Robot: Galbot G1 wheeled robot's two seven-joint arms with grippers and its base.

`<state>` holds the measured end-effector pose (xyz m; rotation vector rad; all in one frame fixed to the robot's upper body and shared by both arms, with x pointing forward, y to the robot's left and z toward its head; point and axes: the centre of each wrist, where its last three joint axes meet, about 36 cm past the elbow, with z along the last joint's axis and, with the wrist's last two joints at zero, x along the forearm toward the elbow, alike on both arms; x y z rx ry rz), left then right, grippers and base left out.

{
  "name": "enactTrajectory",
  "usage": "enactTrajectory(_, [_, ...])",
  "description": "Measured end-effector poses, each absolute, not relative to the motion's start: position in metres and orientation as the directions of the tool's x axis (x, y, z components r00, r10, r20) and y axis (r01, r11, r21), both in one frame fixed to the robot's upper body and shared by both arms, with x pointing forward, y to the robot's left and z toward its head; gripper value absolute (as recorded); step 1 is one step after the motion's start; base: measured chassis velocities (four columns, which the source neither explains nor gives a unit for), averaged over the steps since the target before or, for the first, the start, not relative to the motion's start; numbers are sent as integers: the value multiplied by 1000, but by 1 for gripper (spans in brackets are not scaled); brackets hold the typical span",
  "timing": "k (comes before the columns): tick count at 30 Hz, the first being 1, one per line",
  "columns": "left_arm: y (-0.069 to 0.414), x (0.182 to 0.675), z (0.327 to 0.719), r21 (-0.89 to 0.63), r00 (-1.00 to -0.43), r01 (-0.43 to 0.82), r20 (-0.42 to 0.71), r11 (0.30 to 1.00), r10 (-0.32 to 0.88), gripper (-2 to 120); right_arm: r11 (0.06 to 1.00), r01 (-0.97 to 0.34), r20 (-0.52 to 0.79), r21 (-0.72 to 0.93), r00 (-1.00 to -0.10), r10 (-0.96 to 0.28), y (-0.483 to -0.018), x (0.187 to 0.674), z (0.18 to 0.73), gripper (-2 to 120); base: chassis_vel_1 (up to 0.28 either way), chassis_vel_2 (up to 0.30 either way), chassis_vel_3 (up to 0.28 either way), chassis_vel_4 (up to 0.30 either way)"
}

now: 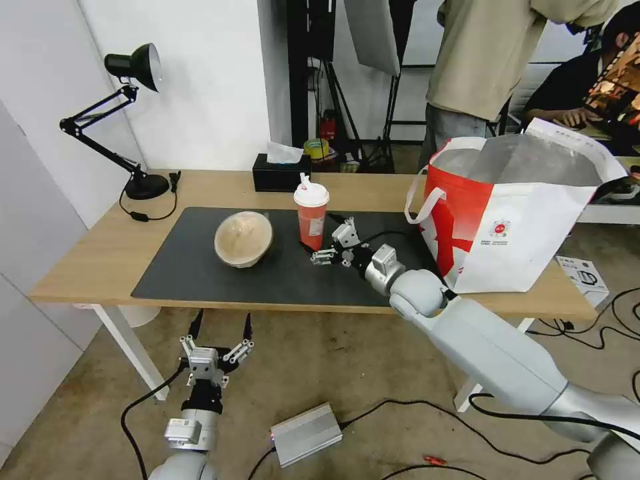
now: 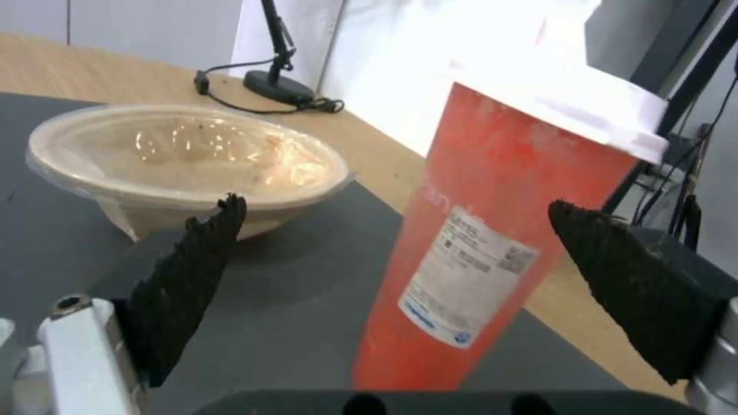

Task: Pick up the trash from the table and place it into the takeout bag.

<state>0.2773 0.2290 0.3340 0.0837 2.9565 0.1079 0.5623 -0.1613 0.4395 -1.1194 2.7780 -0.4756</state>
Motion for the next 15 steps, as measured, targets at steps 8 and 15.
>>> enactTrajectory(8, [228,278,331,76,-983,52,-173,996,64,100,691,-649,16,-319,-733,-680,-158,572,434,100,0,0,0,0])
enactTrajectory(15, [229,279,331,76,-983,52,-174,996,65,100,702,-637,11,-319,-743,-669,-162,582,428,100,0,0,0,0])
